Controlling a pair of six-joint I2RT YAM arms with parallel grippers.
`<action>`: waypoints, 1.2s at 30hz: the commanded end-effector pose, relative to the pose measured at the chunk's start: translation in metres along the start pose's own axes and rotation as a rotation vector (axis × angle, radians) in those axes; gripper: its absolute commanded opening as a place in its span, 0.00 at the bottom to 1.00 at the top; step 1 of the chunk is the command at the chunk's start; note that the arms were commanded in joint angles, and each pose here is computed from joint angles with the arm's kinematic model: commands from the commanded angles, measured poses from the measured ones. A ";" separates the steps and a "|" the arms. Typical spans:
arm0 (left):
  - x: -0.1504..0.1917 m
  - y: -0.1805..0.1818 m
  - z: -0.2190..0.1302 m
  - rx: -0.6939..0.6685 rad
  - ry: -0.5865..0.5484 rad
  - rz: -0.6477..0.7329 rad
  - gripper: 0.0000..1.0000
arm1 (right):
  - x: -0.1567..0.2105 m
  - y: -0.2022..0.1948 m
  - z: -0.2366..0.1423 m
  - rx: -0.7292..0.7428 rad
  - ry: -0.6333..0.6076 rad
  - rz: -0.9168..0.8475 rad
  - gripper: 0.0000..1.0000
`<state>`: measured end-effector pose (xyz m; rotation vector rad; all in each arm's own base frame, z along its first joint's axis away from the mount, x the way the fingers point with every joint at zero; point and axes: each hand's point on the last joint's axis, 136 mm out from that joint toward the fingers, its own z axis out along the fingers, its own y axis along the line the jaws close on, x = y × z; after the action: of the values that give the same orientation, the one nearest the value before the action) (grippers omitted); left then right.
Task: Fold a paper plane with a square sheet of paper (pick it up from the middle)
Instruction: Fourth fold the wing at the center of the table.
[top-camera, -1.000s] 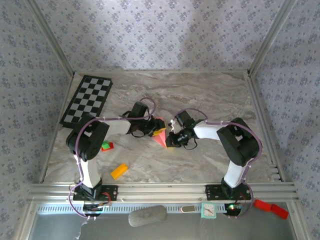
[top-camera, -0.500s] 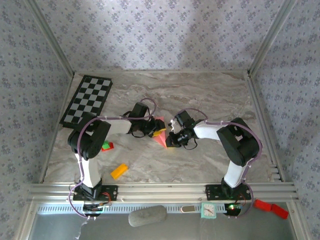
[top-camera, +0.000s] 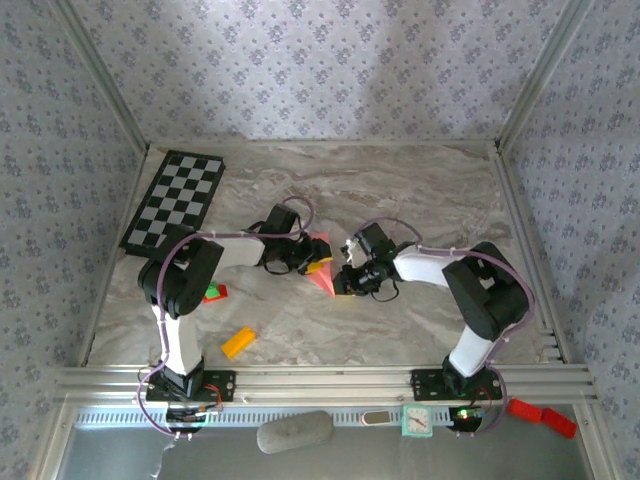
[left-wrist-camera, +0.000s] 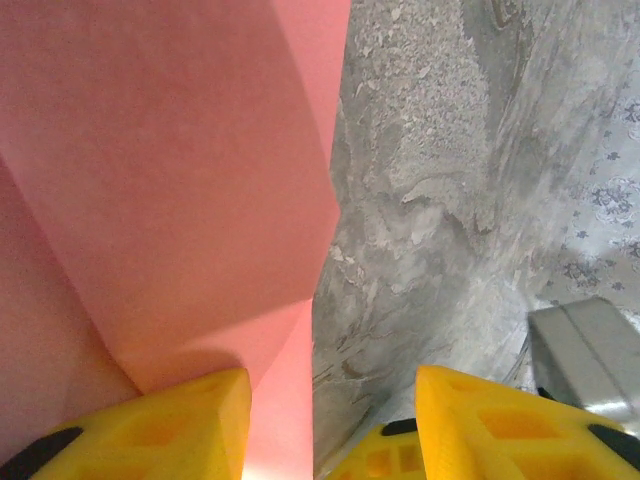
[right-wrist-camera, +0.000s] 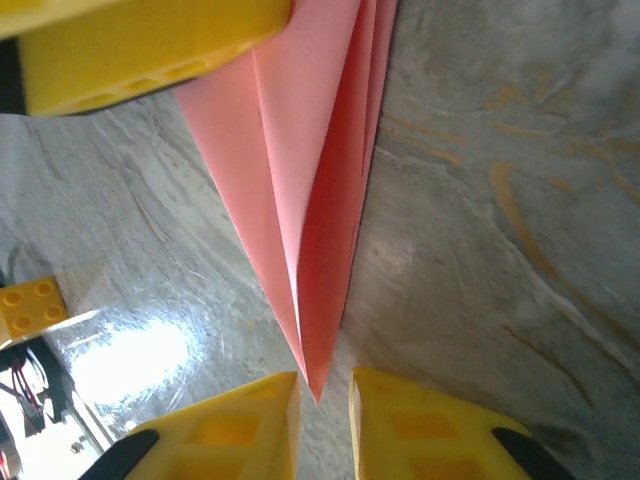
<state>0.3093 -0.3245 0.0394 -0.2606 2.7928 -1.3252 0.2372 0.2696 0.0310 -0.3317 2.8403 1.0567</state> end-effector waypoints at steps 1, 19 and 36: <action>0.003 0.019 0.008 -0.068 0.015 -0.036 0.48 | -0.011 0.007 -0.017 0.003 -0.080 0.001 0.23; 0.004 0.029 0.008 -0.098 0.008 -0.089 0.48 | -0.027 0.028 0.010 0.006 -0.084 -0.035 0.08; 0.005 0.032 0.007 -0.109 0.008 -0.101 0.43 | -0.013 -0.002 0.019 0.077 -0.063 0.035 0.04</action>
<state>0.3113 -0.3231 0.0370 -0.3117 2.8007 -1.3090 0.2531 0.2915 0.0291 -0.2883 2.7912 0.9813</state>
